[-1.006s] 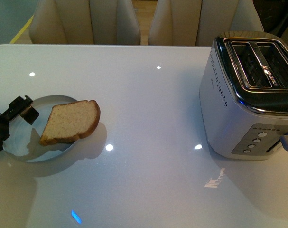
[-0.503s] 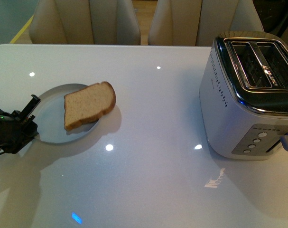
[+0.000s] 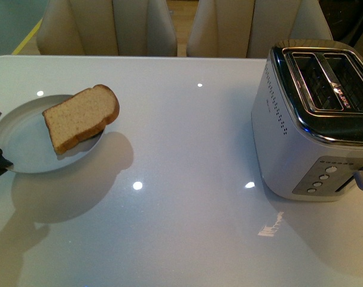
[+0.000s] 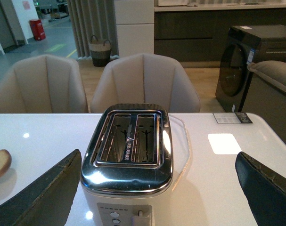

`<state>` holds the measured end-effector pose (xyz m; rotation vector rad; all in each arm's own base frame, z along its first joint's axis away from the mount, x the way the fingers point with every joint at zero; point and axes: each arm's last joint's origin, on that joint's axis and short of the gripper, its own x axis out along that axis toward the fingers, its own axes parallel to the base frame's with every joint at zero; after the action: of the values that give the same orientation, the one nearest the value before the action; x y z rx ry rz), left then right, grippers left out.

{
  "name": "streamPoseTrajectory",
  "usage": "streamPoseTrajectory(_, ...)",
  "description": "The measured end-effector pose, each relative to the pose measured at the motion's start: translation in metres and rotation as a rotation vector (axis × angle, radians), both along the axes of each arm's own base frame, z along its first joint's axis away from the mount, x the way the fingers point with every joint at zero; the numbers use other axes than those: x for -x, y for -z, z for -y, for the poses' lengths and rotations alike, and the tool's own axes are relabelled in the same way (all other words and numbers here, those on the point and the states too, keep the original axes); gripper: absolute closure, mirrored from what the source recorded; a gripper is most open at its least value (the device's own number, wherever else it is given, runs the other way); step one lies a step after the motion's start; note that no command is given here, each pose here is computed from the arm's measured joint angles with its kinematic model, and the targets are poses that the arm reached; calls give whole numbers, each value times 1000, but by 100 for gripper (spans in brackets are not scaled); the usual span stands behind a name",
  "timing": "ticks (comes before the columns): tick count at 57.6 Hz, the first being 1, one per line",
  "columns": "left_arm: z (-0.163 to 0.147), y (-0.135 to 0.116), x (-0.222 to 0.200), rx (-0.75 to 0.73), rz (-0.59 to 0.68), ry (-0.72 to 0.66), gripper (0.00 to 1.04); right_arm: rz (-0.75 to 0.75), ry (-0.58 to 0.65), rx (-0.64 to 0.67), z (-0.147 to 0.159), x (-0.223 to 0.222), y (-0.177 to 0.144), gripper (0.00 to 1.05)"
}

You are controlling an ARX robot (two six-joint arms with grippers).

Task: Left arm holds plate, right arm toasts bread

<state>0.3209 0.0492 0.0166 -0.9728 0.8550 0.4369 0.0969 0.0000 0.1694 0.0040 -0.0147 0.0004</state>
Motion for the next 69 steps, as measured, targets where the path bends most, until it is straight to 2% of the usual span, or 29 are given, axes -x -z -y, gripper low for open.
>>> streamPoseTrajectory(11, 12, -55, 2, -5, 79, 72, 102, 0, 0, 0, 0, 0, 0, 9)
streamPoseTrajectory(24, 53, -115, -2, 4, 173, 206, 102, 0, 0, 0, 0, 0, 0, 9)
streamPoseTrajectory(35, 87, -152, -6, 0, 227, 312, 102, 0, 0, 0, 0, 0, 0, 9)
streamPoseTrajectory(42, 108, -166, -6, -9, 238, 370, 102, 0, 0, 0, 0, 0, 0, 9)
streamPoseTrajectory(69, 171, -181, 4, 22, 245, 543, 102, 0, 0, 0, 0, 0, 0, 9)
